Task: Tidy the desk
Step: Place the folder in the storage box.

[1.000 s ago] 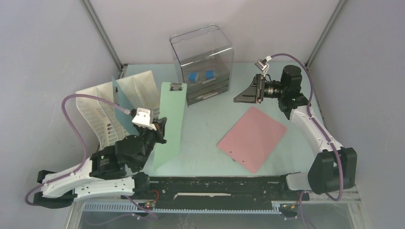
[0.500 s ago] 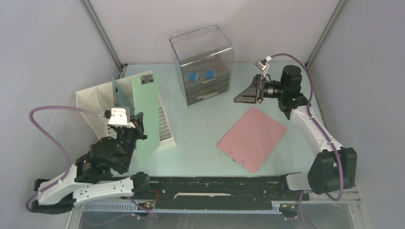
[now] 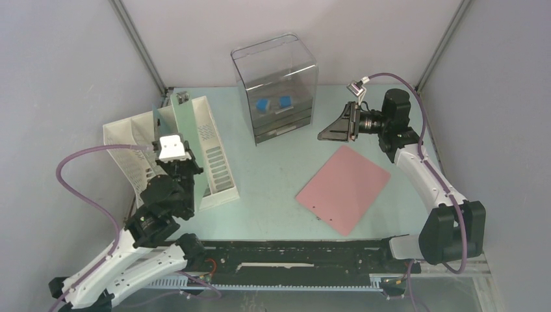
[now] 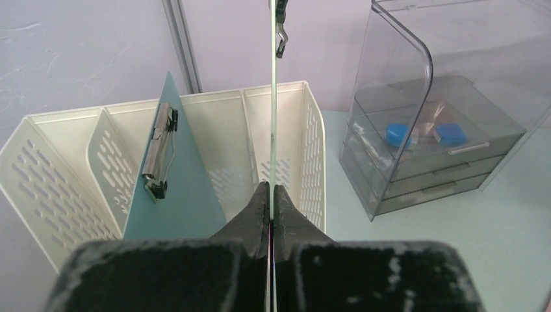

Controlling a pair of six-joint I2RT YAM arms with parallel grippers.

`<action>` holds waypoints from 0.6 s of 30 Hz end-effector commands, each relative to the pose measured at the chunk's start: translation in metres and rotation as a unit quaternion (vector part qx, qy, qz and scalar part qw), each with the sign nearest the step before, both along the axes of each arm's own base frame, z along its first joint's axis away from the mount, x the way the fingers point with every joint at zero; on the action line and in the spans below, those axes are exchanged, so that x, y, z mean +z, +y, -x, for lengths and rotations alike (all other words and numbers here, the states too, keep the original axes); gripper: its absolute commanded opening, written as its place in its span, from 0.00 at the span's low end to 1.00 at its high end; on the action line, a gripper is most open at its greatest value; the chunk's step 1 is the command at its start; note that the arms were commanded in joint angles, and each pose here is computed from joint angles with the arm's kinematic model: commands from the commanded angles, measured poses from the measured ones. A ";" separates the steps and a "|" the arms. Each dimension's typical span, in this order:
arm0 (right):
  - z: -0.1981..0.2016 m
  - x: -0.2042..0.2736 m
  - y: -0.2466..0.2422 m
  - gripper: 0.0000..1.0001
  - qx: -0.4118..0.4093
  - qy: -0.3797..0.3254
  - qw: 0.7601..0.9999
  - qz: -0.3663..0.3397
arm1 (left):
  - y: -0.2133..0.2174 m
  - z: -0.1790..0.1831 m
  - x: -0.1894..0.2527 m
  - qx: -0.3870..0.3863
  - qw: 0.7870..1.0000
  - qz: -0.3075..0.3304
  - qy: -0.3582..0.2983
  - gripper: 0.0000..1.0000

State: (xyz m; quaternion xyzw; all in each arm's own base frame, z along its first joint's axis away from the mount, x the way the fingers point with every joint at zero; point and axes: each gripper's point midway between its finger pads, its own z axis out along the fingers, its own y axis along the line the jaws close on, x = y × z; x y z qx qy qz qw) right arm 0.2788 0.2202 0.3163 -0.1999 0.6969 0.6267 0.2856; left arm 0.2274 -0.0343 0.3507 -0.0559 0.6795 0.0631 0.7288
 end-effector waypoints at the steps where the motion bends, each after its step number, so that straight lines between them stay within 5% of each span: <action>1: 0.001 0.002 0.000 1.00 0.007 -0.017 1.000 0.000 | -0.011 -0.006 0.027 -0.048 0.995 0.058 -0.066 0.00; 18: 0.005 0.007 -0.001 1.00 0.010 -0.024 1.000 -0.002 | -0.011 -0.042 -0.022 0.007 0.991 0.035 -0.133 0.00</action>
